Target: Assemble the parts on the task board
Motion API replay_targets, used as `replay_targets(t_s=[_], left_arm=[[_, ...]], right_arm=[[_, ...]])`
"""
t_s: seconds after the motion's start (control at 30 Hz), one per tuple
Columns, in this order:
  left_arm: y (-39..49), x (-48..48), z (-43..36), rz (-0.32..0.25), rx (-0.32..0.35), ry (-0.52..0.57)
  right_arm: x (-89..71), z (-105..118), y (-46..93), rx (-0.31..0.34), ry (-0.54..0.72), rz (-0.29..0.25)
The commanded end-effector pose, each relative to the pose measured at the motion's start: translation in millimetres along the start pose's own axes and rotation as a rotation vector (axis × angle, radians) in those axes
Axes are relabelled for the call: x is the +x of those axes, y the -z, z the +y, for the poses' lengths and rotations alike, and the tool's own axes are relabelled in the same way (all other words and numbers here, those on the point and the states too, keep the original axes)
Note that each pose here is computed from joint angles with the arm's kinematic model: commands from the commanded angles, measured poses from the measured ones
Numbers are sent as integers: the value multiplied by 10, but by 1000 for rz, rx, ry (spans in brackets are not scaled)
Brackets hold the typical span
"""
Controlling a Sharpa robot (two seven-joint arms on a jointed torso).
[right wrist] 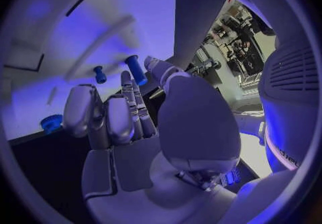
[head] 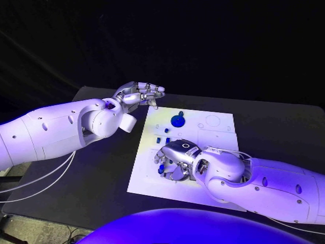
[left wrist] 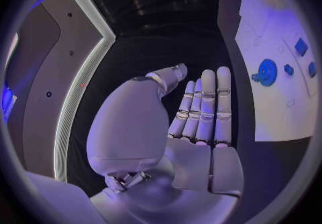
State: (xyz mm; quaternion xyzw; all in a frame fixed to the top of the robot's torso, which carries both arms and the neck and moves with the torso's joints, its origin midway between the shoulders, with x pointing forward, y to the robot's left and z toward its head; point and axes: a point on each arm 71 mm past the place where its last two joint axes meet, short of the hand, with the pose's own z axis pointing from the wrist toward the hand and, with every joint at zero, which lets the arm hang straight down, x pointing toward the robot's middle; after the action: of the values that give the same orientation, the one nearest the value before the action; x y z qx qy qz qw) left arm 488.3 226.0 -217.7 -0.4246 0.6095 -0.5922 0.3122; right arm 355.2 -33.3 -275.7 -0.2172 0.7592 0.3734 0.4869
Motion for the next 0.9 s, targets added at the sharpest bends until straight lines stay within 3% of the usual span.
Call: replay_targets(t_s=[0.03, 0.27, 0.43, 0.63, 0.73, 0.9], left_arm=[[-3, 23, -10, 20, 5, 3], [3, 10, -10, 17, 5, 1], [7, 0, -10, 14, 5, 0], [3, -7, -6, 11, 5, 0], [-1, -5, -4, 10, 5, 0], [3, -14, 4, 7, 4, 0]], right_arm=[[-28, -22, 29, 7, 0, -45], [-110, -82, 187, 13, -26, -115], [-321, -219, 405, 49, -88, -189], [-662, -812, 829, 287, -308, -207], [-717, -1098, 1053, 405, -370, -204], [-679, -1356, 1391, 534, -413, -175]])
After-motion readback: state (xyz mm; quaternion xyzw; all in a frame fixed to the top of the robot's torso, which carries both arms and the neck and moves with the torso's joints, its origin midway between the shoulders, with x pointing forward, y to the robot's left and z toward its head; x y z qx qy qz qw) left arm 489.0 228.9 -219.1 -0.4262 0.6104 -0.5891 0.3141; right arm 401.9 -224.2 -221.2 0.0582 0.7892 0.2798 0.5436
